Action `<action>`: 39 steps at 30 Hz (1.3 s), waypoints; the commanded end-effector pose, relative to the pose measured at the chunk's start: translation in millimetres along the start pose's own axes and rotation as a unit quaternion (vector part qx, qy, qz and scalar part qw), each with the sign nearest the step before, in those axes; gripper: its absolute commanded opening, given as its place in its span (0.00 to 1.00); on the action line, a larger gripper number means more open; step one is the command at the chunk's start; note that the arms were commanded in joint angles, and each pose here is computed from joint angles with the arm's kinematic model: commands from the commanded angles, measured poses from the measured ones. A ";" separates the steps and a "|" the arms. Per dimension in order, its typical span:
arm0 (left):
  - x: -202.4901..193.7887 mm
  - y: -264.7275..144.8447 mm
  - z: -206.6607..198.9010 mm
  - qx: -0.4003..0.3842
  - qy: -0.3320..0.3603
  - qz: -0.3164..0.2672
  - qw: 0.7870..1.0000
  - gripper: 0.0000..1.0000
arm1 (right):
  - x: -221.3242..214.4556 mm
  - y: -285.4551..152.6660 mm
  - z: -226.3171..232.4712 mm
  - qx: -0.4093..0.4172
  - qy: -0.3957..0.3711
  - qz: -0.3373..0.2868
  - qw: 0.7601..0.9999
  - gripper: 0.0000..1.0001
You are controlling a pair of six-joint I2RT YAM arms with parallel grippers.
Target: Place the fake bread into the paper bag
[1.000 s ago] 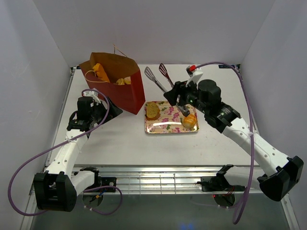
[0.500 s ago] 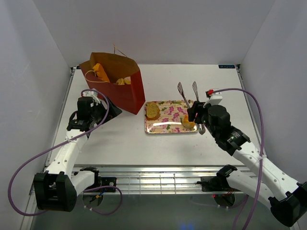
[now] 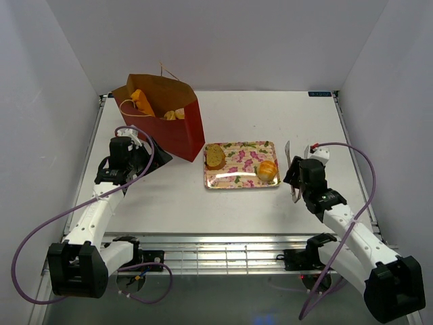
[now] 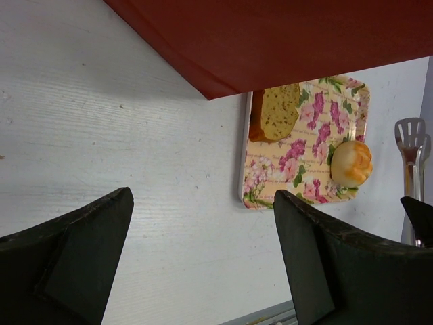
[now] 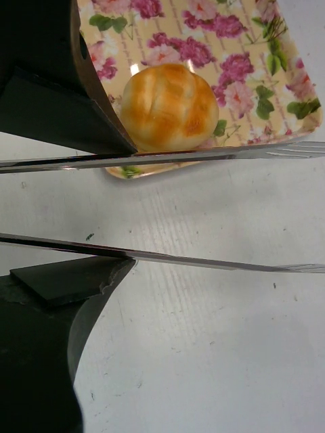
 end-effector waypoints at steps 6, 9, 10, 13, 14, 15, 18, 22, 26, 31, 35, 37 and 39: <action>0.6 -1.1 -5.9 -0.018 0.008 0.001 1.000 0.95 | 2.1 26.7 -6.1 0.029 0.055 0.011 0.998 0.66; 0.1 -0.4 -7.1 -0.023 0.007 0.004 1.000 0.95 | -1.9 32.9 -13.2 0.027 0.059 0.019 0.998 0.66; 0.4 -0.8 -7.1 -0.023 0.007 0.003 1.000 0.95 | -3.7 34.9 -15.1 0.025 0.058 0.022 0.998 0.66; 0.9 -0.4 -8.0 -0.026 0.007 0.003 1.000 0.95 | -7.6 40.4 -19.7 0.023 0.059 0.033 0.997 0.67; 1.0 -0.3 -8.5 -0.027 0.008 0.003 1.000 0.95 | -7.3 42.0 -21.2 0.022 0.059 0.034 0.997 0.67; 0.0 -0.3 -8.6 -0.028 0.007 0.004 1.000 0.95 | -7.8 43.2 -21.3 0.022 0.058 0.037 0.997 0.67; -0.6 0.6 -8.7 -0.029 0.006 0.006 1.000 0.95 | -11.0 48.7 -24.7 0.016 0.056 0.045 0.997 0.68; -1.6 1.5 -8.5 -0.031 0.005 0.009 0.999 0.95 | -14.2 54.1 -28.7 0.006 0.054 0.057 0.997 0.69; -1.6 1.7 -8.6 -0.032 0.005 0.009 0.999 0.95 | -16.5 55.3 -33.7 -0.004 0.051 0.059 0.997 0.69; -2.7 3.1 -8.5 -0.034 0.003 0.012 0.999 0.95 | -21.0 57.6 -36.1 -0.008 0.048 0.069 0.996 0.73; -4.1 3.8 -8.6 -0.034 0.003 0.015 0.999 0.95 | -27.9 59.7 -37.1 -0.008 0.044 0.085 0.995 0.73; -4.5 4.4 -8.2 -0.034 0.002 0.016 0.999 0.95 | -31.3 60.5 -36.4 -0.004 0.039 0.095 0.995 0.73; -4.2 4.6 -8.3 -0.034 0.002 0.016 0.999 0.95 | -33.1 60.9 -36.6 -0.003 0.036 0.100 0.994 0.74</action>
Point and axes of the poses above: each gripper's point midway between its finger pads, its own y axis out along the fingers, its own z axis along the line the jaws close on, x = y × z, the point moved 3 cm from there along -y, back along the fingers, and after that the axes turned 15 degrees about y, right-handed, at the moved point
